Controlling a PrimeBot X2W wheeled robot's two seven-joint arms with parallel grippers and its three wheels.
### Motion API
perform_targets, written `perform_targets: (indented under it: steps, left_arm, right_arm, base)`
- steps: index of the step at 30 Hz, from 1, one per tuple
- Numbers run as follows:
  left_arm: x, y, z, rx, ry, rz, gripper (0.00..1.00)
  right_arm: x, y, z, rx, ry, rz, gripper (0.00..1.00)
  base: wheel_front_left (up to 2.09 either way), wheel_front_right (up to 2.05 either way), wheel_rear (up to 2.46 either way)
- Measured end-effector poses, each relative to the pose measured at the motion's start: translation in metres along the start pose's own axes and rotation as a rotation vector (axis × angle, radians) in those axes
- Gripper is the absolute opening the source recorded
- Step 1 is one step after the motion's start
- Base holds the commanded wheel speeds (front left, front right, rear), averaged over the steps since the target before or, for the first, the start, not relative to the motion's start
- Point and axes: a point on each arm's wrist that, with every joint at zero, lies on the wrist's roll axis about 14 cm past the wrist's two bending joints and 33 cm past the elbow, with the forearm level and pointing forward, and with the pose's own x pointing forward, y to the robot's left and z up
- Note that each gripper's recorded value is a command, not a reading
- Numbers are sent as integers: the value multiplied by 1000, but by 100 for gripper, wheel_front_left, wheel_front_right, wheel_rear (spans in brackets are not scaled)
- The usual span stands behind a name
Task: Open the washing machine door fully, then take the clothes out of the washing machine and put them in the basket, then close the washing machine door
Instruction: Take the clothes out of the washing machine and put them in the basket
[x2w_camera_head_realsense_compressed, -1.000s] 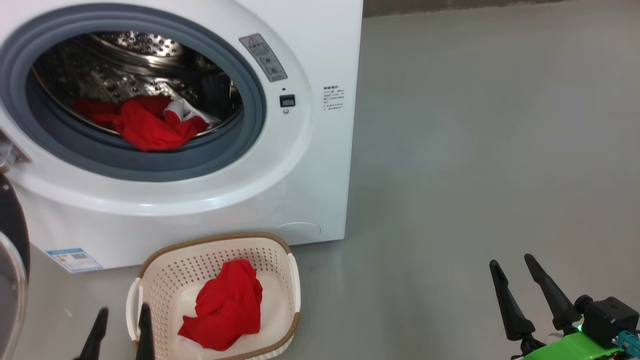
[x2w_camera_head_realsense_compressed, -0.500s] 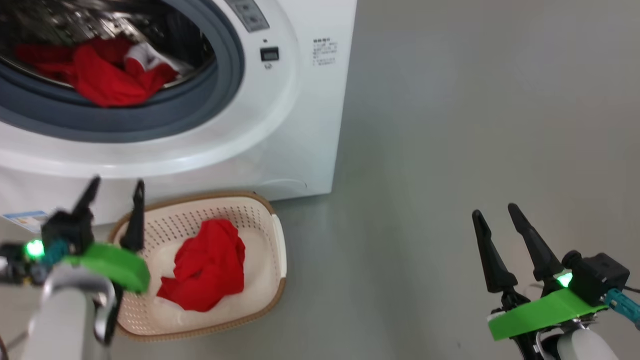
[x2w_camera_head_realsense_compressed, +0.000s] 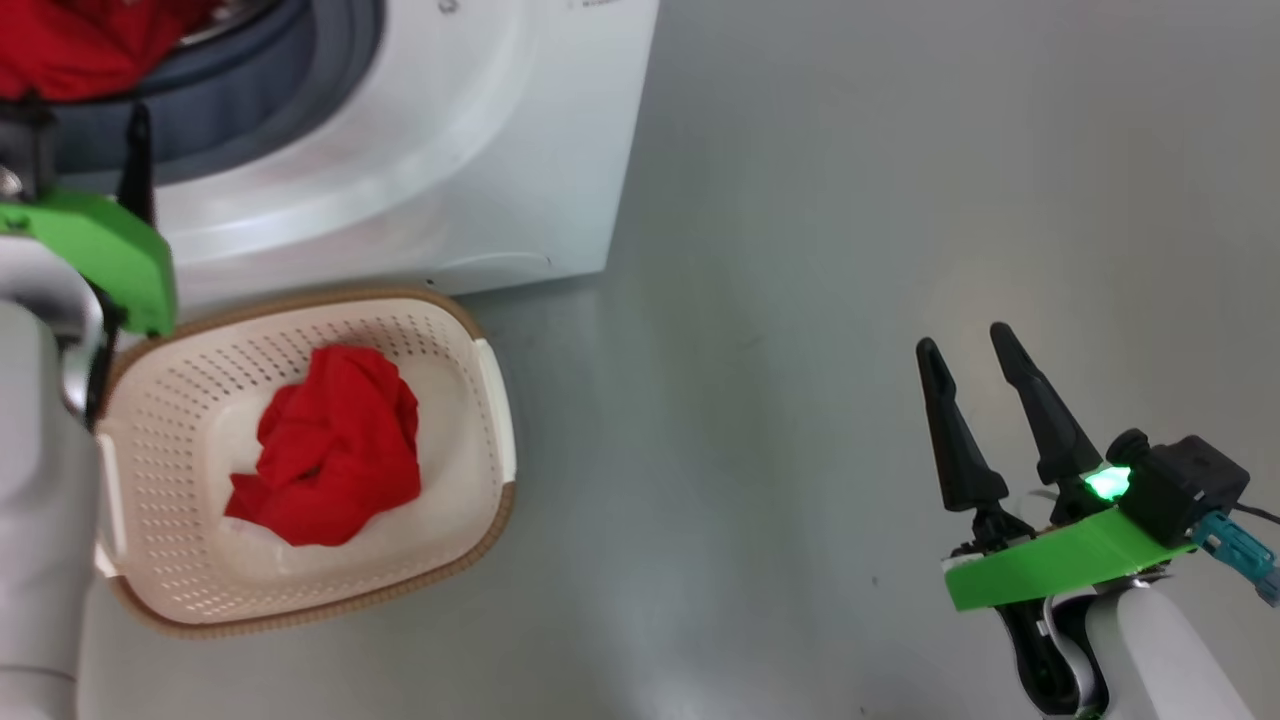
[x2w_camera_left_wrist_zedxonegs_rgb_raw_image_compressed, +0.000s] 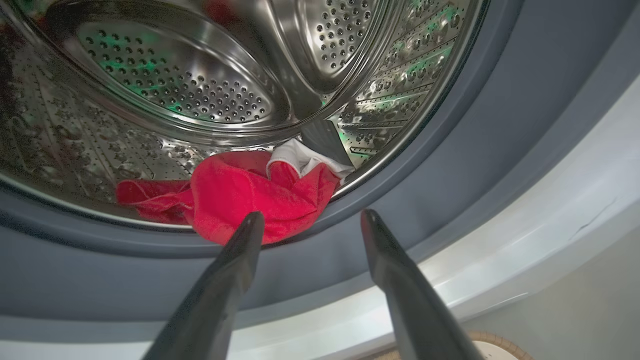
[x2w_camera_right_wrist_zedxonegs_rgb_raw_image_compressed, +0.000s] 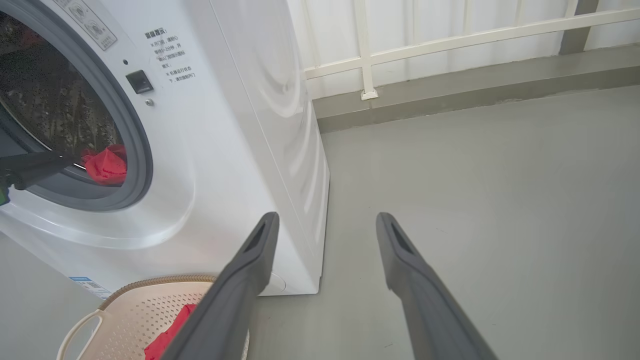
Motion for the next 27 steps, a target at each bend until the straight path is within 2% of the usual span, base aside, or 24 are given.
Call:
perform_targets:
  steps: [8, 12, 21, 27]
  left_arm:
    - [47, 17, -13, 57, 77, 25, 100]
    - [65, 15, -24, 61, 124, 22, 100]
    - [88, 25, -49, 146, 207, 56, 100]
    - [94, 19, -62, 148, 239, 42, 100]
  right_arm:
    - [13, -10, -13, -5, 26, -34, 100]
    - [18, -17, -16, -16, 31, -49, 100]
    - [15, -29, -25, -34, 63, -84, 100]
    - [11, -36, -26, -40, 70, -107, 100]
  base:
    - [0, 0, 0]
    - [0, 0, 0]
    - [0, 0, 0]
    - [0, 0, 0]
